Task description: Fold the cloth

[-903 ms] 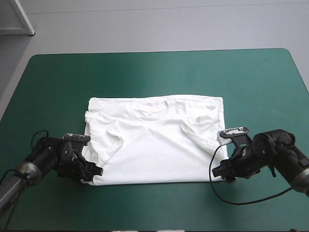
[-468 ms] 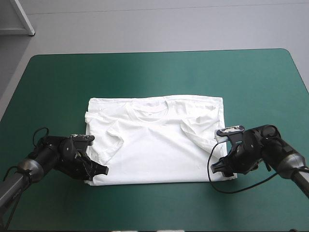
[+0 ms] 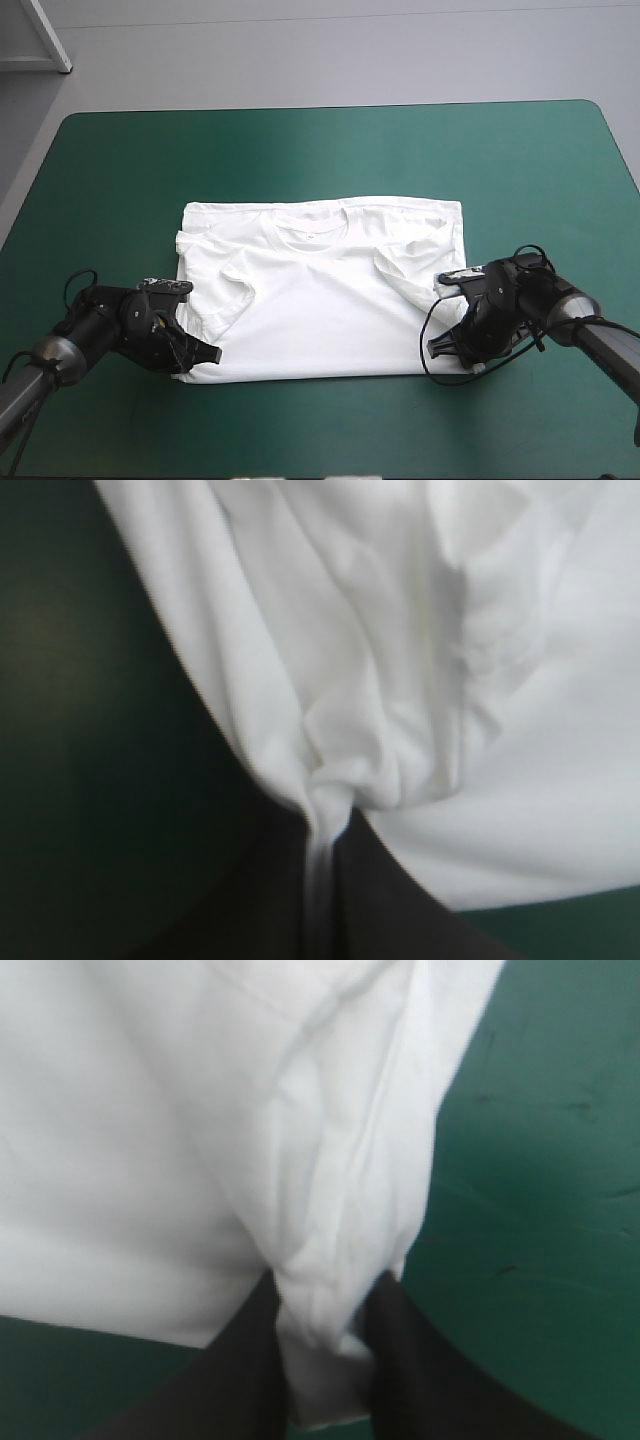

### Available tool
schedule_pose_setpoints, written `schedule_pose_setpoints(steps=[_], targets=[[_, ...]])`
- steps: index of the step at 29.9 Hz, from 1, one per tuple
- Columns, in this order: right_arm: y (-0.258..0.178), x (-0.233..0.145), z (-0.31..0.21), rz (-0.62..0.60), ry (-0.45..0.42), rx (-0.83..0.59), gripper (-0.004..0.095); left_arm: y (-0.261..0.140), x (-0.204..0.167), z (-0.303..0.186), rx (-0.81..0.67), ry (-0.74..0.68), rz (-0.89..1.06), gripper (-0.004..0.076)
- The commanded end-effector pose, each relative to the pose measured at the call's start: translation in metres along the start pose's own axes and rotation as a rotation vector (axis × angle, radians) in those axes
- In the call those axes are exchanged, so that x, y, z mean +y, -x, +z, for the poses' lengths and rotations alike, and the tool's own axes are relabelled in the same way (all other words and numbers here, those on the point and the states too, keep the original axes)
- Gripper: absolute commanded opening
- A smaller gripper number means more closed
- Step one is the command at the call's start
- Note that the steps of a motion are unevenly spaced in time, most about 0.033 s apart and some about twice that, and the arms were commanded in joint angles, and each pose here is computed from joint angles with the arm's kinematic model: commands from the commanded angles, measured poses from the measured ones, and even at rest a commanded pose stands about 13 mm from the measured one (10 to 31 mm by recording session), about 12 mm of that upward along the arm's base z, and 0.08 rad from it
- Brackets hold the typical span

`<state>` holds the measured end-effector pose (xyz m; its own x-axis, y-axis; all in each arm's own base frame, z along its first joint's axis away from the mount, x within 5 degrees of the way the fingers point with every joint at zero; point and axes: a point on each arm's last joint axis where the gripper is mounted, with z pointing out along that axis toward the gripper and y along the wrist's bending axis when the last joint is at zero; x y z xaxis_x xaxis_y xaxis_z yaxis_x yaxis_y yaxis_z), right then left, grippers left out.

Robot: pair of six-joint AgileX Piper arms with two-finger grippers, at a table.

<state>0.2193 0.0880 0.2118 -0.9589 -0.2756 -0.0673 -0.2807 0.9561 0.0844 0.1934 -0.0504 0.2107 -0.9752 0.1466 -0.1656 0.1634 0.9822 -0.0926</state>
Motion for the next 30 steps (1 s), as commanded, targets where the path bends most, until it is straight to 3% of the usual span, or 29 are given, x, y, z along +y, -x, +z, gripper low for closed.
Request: schedule_pose_setpoints(steps=[1,8,14,22,30], targets=[[0.004,0.001,-0.013,-0.014,0.012,-0.080,-0.0013,0.002,0.002,-0.017,-0.092,0.043,0.023,-0.0006],[-0.004,0.002,-0.043,-0.033,0.005,-0.143,-0.0019,0.013,-0.002,-0.055,-0.090,0.042,0.063,-0.0006],[0.012,0.005,-0.083,-0.052,-0.003,-0.325,-0.0019,0.040,-0.002,-0.089,-0.204,0.083,0.101,-0.0006],[0.070,0.000,-0.142,-0.072,-0.111,-0.588,-0.0019,0.109,0.018,-0.103,-0.226,0.119,0.033,-0.0006],[0.136,-0.029,-0.142,0.014,-0.142,-0.631,-0.0019,0.178,0.042,-0.096,-0.261,0.096,0.022,-0.0006]])
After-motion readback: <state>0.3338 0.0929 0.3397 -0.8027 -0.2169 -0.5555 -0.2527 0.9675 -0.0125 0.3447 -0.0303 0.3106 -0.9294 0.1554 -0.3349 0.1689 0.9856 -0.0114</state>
